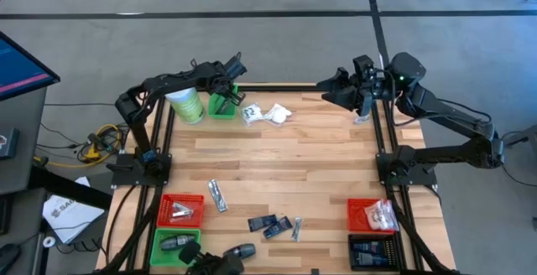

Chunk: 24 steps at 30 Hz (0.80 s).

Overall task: Pick & Place Travel size toiletries
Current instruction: Put the black comb into the top green bin

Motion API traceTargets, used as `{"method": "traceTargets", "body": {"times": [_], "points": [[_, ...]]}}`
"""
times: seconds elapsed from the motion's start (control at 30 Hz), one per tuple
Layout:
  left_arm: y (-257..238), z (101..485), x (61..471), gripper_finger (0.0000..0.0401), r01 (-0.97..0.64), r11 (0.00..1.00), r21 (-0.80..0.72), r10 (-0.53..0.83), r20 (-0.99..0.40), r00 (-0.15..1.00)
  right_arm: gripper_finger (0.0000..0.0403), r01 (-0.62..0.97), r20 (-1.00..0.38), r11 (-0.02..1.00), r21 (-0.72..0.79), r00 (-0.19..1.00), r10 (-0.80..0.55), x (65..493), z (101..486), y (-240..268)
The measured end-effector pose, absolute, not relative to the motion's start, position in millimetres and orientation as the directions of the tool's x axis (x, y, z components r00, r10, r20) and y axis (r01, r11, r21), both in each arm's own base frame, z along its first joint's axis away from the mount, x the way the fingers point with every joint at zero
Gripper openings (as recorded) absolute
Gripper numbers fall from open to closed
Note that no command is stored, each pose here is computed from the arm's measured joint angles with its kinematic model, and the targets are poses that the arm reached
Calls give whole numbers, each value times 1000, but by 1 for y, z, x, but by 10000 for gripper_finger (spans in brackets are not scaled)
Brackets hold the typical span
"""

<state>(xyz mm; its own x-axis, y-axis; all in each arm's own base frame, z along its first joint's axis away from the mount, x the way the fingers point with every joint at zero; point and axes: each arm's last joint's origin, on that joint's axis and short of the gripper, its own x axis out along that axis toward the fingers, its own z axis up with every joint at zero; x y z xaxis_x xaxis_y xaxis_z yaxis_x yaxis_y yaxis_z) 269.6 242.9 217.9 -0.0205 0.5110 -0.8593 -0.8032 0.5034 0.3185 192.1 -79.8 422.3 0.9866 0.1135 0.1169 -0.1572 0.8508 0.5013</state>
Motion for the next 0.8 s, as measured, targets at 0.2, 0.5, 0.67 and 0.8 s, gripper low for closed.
{"method": "traceTargets", "body": {"times": [0.2, 0.5, 0.67, 0.8], "points": [[247, 210, 270, 3, -750, 560, 352, 496, -867, -37, 291, -136, 119, 857, 498, 989, 88, 190, 423, -85], [251, 173, 276, 3, -741, 573, 351, 414, -904, -108, 291, -108, 119, 867, 487, 991, 57, 187, 423, -91], [251, 169, 276, 4, -756, 554, 348, 409, -905, -117, 291, -86, 119, 869, 487, 992, 31, 184, 423, -95], [252, 169, 276, 21, -758, 552, 347, 410, -905, -116, 291, -74, 118, 875, 479, 993, 20, 182, 423, -99]]}}
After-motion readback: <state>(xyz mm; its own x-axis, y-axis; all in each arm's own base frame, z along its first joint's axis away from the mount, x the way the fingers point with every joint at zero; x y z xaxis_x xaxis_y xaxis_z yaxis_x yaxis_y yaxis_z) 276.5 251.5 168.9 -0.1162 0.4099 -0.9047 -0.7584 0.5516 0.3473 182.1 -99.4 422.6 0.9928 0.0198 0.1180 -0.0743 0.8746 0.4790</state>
